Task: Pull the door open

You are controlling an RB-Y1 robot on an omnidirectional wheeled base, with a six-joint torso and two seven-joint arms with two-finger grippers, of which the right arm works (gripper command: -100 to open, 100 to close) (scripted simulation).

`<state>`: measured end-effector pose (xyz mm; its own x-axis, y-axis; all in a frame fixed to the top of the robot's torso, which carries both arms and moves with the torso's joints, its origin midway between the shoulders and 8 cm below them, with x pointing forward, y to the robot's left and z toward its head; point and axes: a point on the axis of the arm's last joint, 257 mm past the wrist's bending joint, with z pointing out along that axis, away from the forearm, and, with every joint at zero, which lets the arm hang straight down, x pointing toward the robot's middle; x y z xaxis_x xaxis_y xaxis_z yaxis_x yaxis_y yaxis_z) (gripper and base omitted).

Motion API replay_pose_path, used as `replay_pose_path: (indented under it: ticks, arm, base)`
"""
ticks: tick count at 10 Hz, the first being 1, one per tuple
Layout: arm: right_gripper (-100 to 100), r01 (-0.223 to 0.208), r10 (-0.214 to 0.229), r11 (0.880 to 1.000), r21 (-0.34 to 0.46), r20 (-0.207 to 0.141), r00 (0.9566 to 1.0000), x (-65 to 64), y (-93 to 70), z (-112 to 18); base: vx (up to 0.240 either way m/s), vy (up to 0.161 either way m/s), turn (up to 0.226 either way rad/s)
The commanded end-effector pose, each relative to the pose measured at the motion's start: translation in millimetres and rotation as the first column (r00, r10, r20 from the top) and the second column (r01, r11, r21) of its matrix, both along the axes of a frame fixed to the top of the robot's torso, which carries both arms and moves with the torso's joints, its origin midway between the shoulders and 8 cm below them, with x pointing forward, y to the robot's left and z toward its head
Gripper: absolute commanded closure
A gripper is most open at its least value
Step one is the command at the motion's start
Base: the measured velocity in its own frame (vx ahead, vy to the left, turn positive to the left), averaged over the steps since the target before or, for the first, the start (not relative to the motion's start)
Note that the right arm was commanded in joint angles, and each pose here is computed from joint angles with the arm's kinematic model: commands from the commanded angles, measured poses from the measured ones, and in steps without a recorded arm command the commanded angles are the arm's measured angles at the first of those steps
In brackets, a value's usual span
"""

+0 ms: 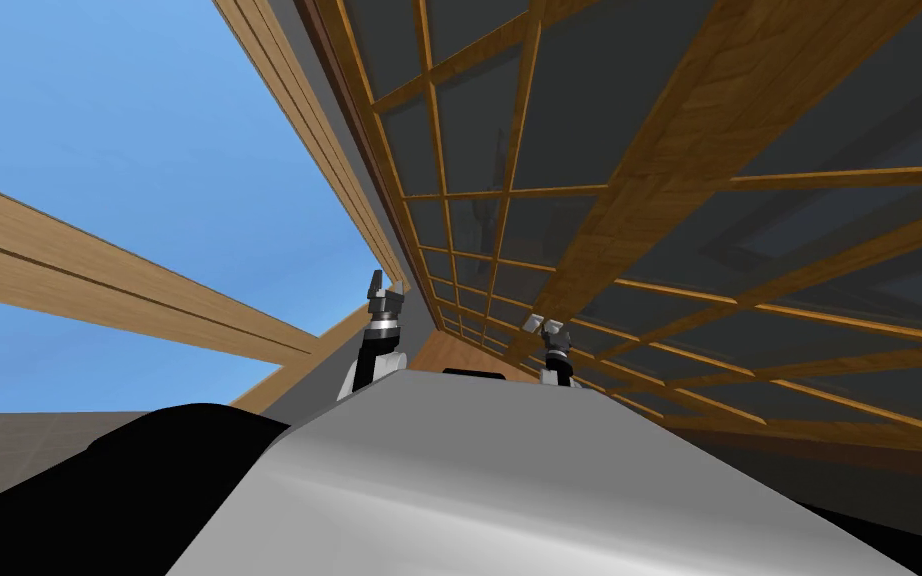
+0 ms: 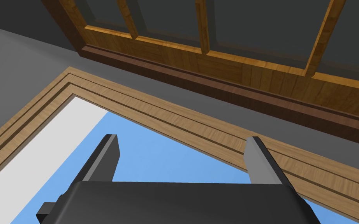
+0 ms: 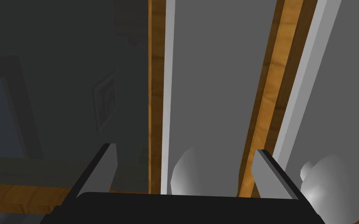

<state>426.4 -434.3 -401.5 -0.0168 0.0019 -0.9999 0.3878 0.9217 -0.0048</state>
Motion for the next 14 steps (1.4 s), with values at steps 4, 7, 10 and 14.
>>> replay_pose_path:
  ticks: [4, 7, 10, 14]
  arm:
    - [100, 0.001, -0.001, 1.000, -0.001, 0.000, 1.0000, -0.7, -0.4, -0.4]
    - [100, 0.021, -0.021, 1.000, 0.022, -0.019, 0.9996, -16.4, -7.8, -11.8]
    - [100, 0.038, -0.037, 0.999, 0.034, -0.031, 0.9988, -27.6, -14.9, -18.6]
    - [100, 0.038, -0.037, 0.999, 0.033, -0.030, 0.9989, -27.4, -15.2, -18.0]
  base:
    - [-0.011, 0.008, 0.010]
    - [-0.030, 0.006, 0.003]
    - [-0.130, 0.030, -0.023]
    - [-0.014, 0.008, -0.009]
